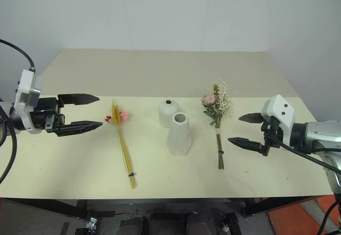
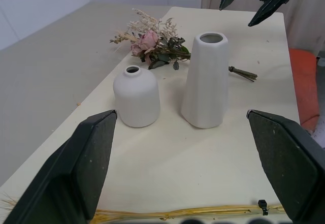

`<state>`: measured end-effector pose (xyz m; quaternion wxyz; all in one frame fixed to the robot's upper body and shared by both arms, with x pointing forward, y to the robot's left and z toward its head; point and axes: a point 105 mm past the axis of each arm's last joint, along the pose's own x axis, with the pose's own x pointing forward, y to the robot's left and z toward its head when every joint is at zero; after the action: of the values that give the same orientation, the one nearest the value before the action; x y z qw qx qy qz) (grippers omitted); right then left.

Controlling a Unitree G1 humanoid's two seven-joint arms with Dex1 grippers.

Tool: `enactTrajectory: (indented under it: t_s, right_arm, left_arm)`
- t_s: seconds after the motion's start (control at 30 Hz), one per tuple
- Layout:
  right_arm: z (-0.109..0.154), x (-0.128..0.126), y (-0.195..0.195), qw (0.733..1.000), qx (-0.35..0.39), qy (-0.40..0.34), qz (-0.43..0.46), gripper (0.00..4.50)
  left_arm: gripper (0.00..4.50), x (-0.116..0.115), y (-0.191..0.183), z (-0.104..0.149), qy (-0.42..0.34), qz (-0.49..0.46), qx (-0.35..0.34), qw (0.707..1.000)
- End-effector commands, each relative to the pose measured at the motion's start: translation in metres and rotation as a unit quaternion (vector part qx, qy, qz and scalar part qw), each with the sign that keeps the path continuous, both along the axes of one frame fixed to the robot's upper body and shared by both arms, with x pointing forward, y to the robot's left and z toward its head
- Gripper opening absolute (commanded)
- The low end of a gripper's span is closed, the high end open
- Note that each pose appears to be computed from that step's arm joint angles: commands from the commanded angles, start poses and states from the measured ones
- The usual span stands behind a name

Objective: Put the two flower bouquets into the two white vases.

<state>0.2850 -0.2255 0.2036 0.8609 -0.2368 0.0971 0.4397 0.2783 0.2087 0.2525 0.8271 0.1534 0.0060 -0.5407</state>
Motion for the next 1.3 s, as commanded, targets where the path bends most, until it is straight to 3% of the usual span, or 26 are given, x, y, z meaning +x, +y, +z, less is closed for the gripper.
enactTrajectory:
  t_s: [0.03,0.3,0.5,0.53,0.73,0.83,1.13,1.23,1.3]
  right_arm:
    - [0.018,-0.001,-0.001,0.999,-0.008,-0.031,0.002,4.50]
    - [0.018,0.000,-0.002,1.000,-0.006,-0.027,-0.002,4.50]
    - [0.009,0.002,0.006,1.000,0.015,0.019,-0.018,4.50]
    - [0.005,0.010,0.005,0.997,0.019,0.051,-0.057,4.50]
    - [-0.010,0.044,0.013,0.959,0.036,0.187,-0.209,4.50]
    - [-0.020,0.062,0.013,0.924,0.036,0.247,-0.290,4.50]
    - [-0.049,0.089,0.031,0.889,0.025,0.318,-0.328,4.50]
    - [-0.051,0.094,0.040,0.897,0.032,0.315,-0.308,3.89]
    - [-0.049,0.095,0.043,0.899,0.037,0.316,-0.302,3.25]
  left_arm:
    - [4.47,-0.003,0.001,0.009,-0.025,0.003,0.000,1.000]
    - [4.47,-0.003,0.001,0.009,-0.025,0.003,0.000,1.000]
    - [4.47,-0.003,-0.001,0.008,-0.024,0.000,-0.002,1.000]
    - [4.47,-0.003,-0.001,0.008,-0.024,-0.001,-0.002,1.000]
    - [4.47,-0.003,-0.003,0.007,-0.023,-0.004,-0.002,1.000]
    - [4.47,-0.004,-0.003,0.007,-0.022,-0.005,-0.002,1.000]
    - [4.47,-0.006,-0.003,0.007,-0.023,-0.002,-0.002,1.000]
    - [4.50,-0.007,-0.002,0.007,-0.023,0.001,-0.002,1.000]
    - [4.50,-0.008,-0.002,0.007,-0.024,0.003,-0.002,1.000]
